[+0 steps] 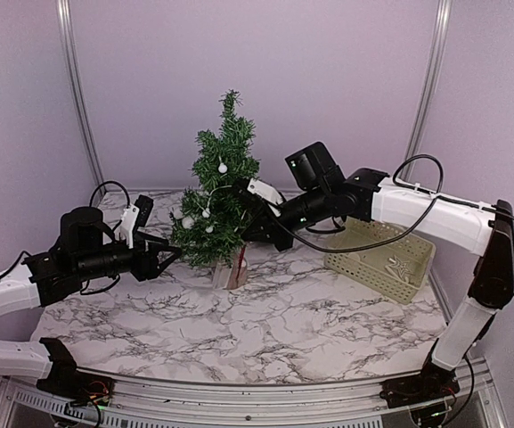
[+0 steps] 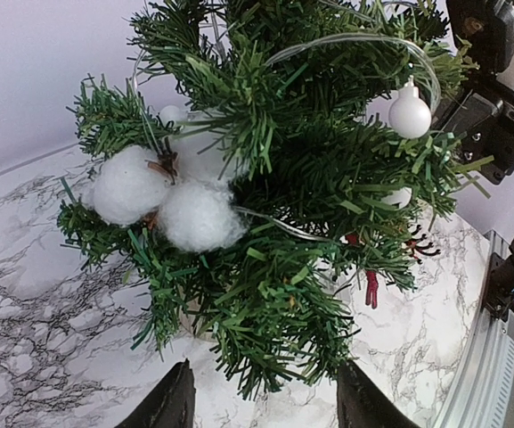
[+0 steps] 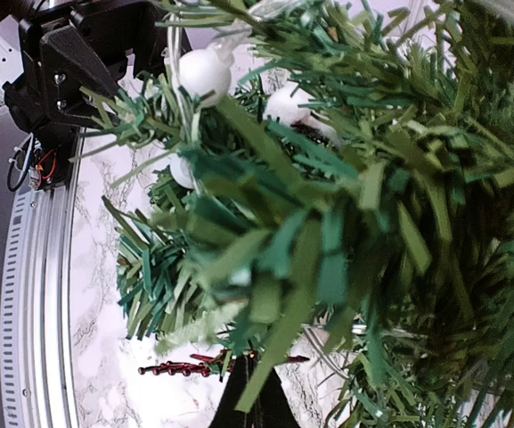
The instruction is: Decorate the small christmas tree
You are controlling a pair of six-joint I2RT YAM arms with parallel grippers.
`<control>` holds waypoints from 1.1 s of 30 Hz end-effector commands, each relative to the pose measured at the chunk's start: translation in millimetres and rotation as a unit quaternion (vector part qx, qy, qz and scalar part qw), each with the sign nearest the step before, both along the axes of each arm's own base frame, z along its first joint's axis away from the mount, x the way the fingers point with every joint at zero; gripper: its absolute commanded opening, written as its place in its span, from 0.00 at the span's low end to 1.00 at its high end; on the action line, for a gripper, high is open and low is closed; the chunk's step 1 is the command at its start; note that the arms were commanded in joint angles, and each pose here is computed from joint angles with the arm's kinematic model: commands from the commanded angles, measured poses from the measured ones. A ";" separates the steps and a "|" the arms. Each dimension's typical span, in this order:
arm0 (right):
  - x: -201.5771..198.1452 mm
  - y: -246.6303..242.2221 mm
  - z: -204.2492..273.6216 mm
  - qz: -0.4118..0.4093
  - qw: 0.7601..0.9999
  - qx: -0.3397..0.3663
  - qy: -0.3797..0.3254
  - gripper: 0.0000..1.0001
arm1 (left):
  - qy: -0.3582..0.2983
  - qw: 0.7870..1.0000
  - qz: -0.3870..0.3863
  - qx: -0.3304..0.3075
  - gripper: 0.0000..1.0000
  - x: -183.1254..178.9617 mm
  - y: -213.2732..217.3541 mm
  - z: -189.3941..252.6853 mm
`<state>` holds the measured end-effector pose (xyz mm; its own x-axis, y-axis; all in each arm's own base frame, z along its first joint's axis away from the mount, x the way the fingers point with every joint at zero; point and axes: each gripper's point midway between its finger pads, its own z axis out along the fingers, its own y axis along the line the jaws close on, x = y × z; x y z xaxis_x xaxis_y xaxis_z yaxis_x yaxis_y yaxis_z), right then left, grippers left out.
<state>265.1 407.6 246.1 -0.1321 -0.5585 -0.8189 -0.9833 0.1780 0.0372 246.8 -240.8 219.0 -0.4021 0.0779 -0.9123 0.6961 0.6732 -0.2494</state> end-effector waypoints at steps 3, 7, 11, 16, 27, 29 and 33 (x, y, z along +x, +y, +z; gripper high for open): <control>4.0 8.1 14.9 0.012 0.999 0.028 -0.018 0.00 | -0.020 1.000 -0.005 -0.007 0.54 1.8 -3.5 12.6; 5.7 10.5 12.3 0.012 0.999 0.026 -0.017 0.00 | -0.020 1.000 -0.006 -0.005 0.54 2.7 -4.1 12.3; 8.1 11.3 7.1 0.008 1.000 0.019 -0.017 0.00 | -0.021 1.000 -0.004 -0.004 0.54 3.2 -3.6 12.1; 11.6 10.3 -0.4 0.000 1.000 0.009 -0.018 0.00 | -0.020 1.000 -0.002 -0.002 0.54 3.9 -3.1 11.2; 10.5 3.2 4.9 -0.012 1.000 0.008 -0.025 0.11 | -0.019 1.000 0.002 -0.001 0.54 6.9 -4.2 10.7; 9.7 0.1 7.5 -0.016 0.999 0.009 -0.027 0.13 | -0.019 1.000 0.000 -0.001 0.54 6.8 -4.6 10.3; 5.9 -4.0 8.9 -0.017 0.999 0.009 -0.025 0.19 | -0.019 1.000 0.000 0.000 0.55 7.4 -5.2 10.0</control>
